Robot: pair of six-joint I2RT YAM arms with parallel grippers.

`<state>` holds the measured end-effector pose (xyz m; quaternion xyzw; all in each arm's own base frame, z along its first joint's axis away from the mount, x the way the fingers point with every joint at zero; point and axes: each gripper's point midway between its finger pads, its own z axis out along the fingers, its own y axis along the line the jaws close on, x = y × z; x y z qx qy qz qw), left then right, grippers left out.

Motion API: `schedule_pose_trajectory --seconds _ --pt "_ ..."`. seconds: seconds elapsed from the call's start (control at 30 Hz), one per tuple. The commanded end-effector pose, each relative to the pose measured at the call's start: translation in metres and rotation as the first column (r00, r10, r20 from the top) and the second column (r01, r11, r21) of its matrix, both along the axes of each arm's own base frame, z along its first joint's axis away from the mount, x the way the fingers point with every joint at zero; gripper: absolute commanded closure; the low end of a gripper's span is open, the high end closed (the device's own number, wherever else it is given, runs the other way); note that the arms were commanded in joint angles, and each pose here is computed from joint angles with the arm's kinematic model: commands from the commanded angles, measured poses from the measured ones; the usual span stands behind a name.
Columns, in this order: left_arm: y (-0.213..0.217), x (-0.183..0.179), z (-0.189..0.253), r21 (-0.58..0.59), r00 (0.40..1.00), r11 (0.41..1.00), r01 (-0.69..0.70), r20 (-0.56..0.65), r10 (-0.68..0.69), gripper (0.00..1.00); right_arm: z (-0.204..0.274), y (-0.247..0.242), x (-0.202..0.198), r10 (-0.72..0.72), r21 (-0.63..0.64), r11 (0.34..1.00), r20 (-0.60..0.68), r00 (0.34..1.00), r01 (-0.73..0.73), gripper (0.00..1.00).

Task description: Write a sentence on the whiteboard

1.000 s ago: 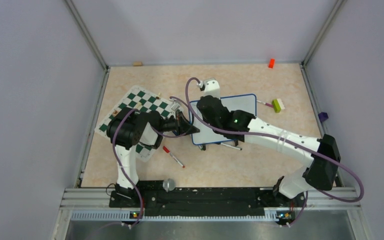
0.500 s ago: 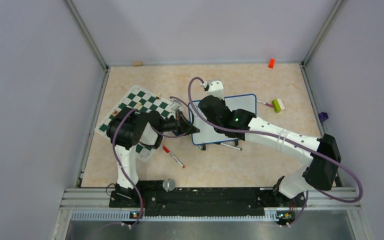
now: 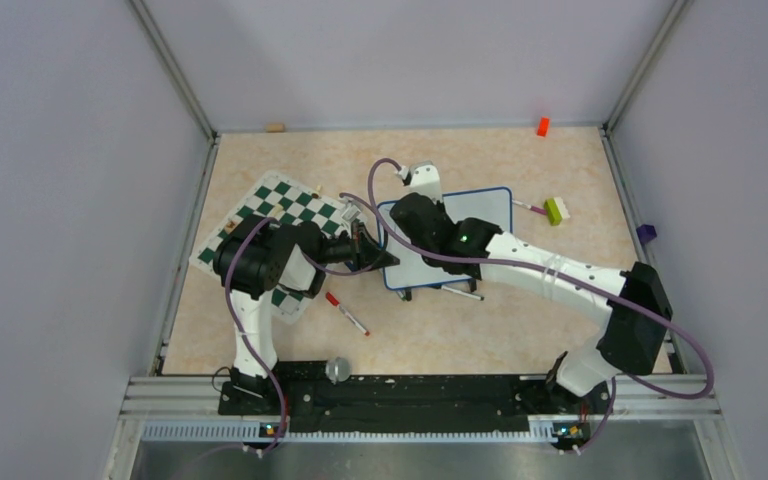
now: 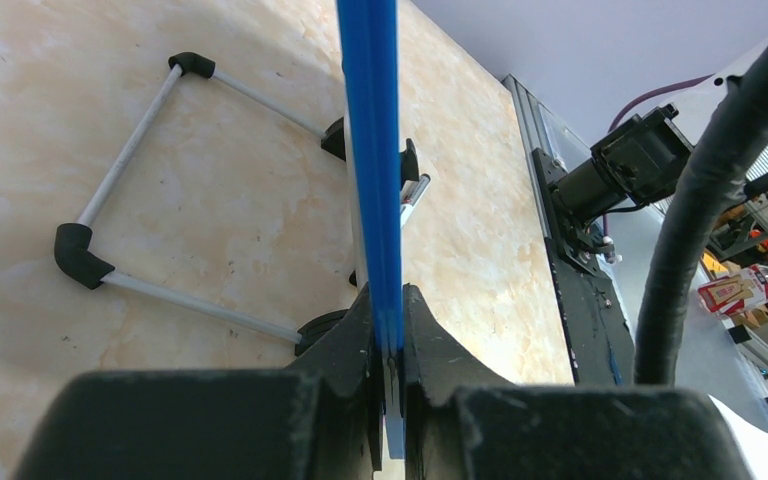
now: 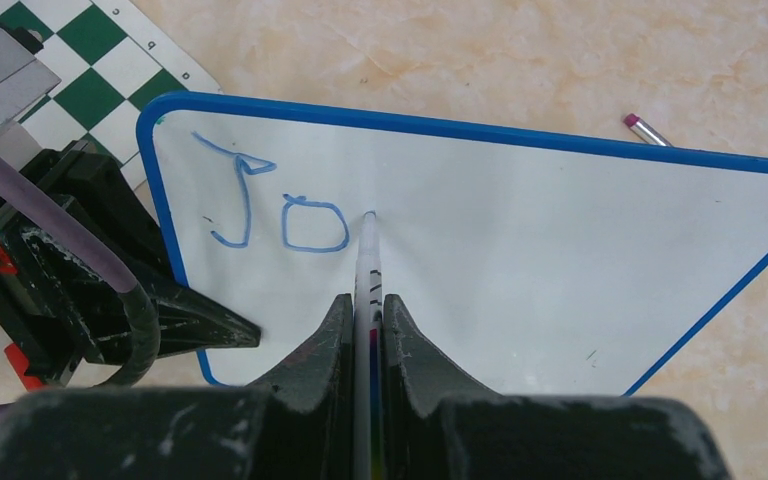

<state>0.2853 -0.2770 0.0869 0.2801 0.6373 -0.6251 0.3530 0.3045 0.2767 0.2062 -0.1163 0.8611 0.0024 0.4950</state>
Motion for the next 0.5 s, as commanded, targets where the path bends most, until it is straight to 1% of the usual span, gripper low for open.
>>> schedule_pose_trajectory --seconds 0.0,0.27,0.47 --pt "-0.001 -0.005 0.011 -0.018 0.984 0.999 0.040 0.172 -0.036 1.00 0.017 0.004 0.012 -0.023 0.037 0.999 0.041 0.999 0.022 1.00" --pt "-0.001 -0.005 0.012 -0.019 0.984 0.999 0.042 0.174 -0.038 1.00 0.001 -0.011 0.005 -0.057 0.026 0.998 -0.002 0.998 0.057 1.00" --pt "-0.001 -0.005 0.013 -0.019 0.983 0.999 0.040 0.178 -0.036 1.00 -0.009 -0.016 -0.005 -0.047 0.034 0.998 -0.033 0.998 0.048 1.00"
